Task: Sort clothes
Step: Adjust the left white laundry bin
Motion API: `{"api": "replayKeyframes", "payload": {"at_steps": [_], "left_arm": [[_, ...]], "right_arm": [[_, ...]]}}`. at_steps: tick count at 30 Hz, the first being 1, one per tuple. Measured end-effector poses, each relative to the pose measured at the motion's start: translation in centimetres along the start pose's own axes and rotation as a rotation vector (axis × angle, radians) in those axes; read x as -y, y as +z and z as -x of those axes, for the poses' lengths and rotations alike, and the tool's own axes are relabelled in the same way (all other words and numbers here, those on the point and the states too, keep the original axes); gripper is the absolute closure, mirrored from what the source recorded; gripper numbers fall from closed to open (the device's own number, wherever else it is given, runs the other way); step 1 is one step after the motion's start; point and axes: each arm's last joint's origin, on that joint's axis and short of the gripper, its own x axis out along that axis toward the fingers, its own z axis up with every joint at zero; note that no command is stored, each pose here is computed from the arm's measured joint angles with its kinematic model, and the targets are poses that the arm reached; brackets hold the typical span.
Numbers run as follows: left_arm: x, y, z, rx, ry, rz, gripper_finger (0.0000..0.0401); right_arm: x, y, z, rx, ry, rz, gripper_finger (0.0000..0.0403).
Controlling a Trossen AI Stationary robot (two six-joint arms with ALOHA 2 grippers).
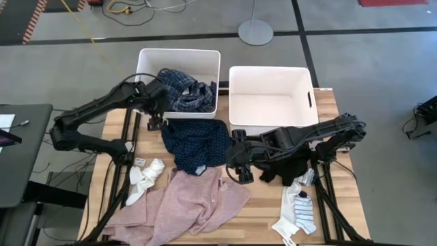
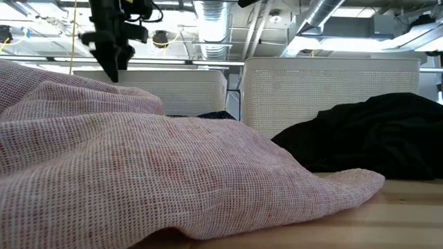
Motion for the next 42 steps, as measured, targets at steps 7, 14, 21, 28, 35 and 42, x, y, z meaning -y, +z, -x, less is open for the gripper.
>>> {"api": "replayKeyframes", "payload": {"at_steps": [7, 14, 21, 28, 35, 42], "left_arm": [[0.6, -0.2, -1.8, -0.013, 0.011, -0.045, 0.0198], [2.3, -0.4, -3.6, -0.031, -0.128, -0.152, 0.0369], [4.5, -0.1, -3.4, -0.024, -0.212, -0.261, 0.0396], [6.9, -0.2, -2.6, -0.044, -0.353, -0.328, 0.0398], [7.6, 0.5, -1.6, -0.015, -0.377, -0.283, 0.0398], [6.3, 2.0, 1.2, 0.091, -0.313, -0.181, 0.0332]], "right_arm": [[0.1, 0.0, 0.0, 0.001, -0.001, -0.003, 0.0148], [0.1, 0.0, 0.0, 0.003, -0.001, -0.009, 0.0148], [0.0, 0.0, 0.0, 0.003, -0.001, -0.011, 0.0148], [0.0, -0.2, 0.0, -0.025, 0.001, -0.027, 0.0148], [0.0, -0.4, 0.0, -0.036, 0.007, -0.044, 0.0148], [-0.5, -0.4, -0.2, -0.043, 0.040, -0.045, 0.0148]]}}
